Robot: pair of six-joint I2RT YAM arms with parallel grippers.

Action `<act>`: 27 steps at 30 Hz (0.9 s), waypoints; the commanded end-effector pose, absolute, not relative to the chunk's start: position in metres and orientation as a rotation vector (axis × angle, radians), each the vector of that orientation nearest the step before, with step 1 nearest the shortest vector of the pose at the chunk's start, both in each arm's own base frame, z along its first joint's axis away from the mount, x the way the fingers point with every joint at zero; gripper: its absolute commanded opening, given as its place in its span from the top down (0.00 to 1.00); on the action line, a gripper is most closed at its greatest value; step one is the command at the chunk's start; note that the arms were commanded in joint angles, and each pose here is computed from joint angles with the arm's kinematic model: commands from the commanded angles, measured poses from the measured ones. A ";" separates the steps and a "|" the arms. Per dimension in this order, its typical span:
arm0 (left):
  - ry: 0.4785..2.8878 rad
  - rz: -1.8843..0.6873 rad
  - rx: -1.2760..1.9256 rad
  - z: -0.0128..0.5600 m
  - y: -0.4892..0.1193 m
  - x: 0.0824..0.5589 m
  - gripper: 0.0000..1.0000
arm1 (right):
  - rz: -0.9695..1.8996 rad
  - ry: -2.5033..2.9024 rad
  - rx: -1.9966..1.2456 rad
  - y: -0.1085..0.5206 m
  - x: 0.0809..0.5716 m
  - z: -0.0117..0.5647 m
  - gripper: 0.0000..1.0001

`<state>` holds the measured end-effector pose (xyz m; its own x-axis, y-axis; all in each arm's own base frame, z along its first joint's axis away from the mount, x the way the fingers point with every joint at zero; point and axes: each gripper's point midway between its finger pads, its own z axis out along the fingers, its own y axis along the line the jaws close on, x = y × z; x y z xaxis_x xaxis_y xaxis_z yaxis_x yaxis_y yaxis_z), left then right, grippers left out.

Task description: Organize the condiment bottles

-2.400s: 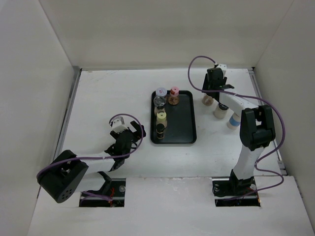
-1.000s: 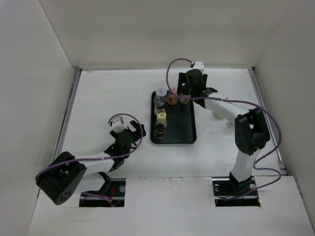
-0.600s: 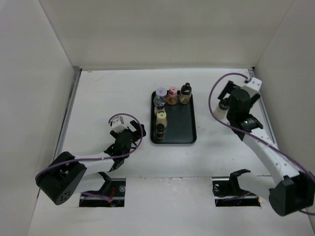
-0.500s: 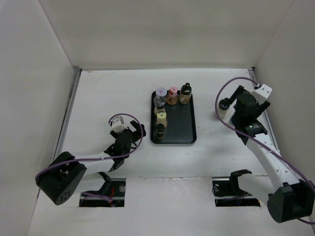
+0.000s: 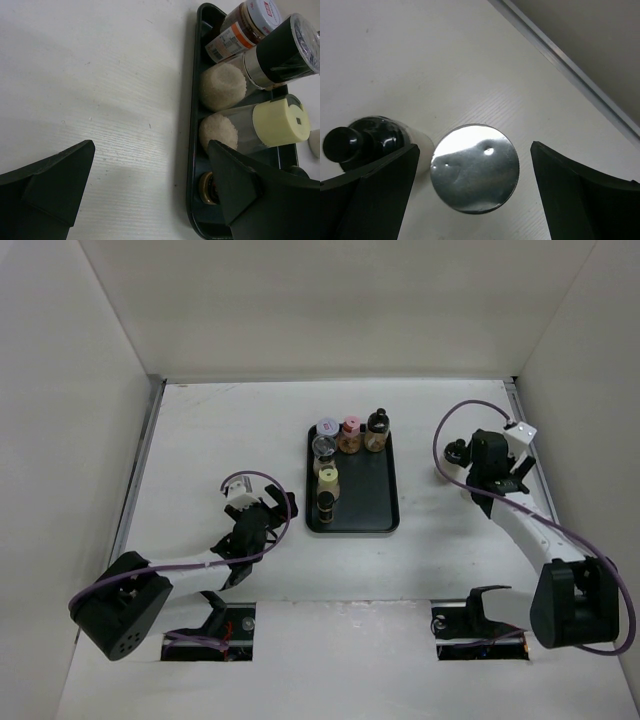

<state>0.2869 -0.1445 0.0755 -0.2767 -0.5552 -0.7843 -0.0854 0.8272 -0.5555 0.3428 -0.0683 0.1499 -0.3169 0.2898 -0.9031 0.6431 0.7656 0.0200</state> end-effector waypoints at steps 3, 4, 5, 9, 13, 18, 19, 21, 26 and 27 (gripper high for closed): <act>1.754 -0.563 -0.498 0.098 -0.155 0.293 0.00 | -0.393 1.881 0.759 -0.076 0.350 0.140 0.18; 1.750 -0.566 -0.499 0.099 -0.155 0.293 0.00 | -0.388 1.879 0.756 -0.074 0.350 0.139 0.28; 1.747 -0.563 -0.502 0.099 -0.153 0.293 0.00 | -0.391 1.867 0.761 -0.075 0.347 0.141 0.38; 1.761 -0.550 -0.503 0.094 -0.152 0.294 0.00 | -0.377 1.750 0.754 -0.068 0.326 0.179 0.52; 1.757 -0.547 -0.506 0.094 -0.152 0.294 0.00 | -0.298 1.742 0.637 -0.029 0.306 0.211 0.54; 1.767 -0.547 -0.501 0.093 -0.153 0.295 0.00 | -0.126 1.786 0.480 0.036 0.309 0.235 0.55; 1.762 -0.549 -0.503 0.094 -0.153 0.295 0.00 | -0.074 1.782 0.447 0.055 0.314 0.241 0.55; 1.765 -0.541 -0.505 0.092 -0.152 0.295 0.00 | 0.034 1.772 0.369 0.099 0.330 0.250 0.54; 1.755 -0.553 -0.505 0.096 -0.152 0.295 0.00 | 0.234 1.748 0.167 0.203 0.378 0.265 0.54; 1.751 -0.549 -0.509 0.096 -0.151 0.295 0.00 | 0.227 1.757 0.129 0.219 0.386 0.264 0.54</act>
<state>0.2865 -0.1441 0.0712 -0.2865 -0.5487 -0.7854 -0.0912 0.8316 -0.5478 0.3536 0.1635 0.2018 -0.3513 0.1226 -0.9282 0.0891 0.9913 0.0972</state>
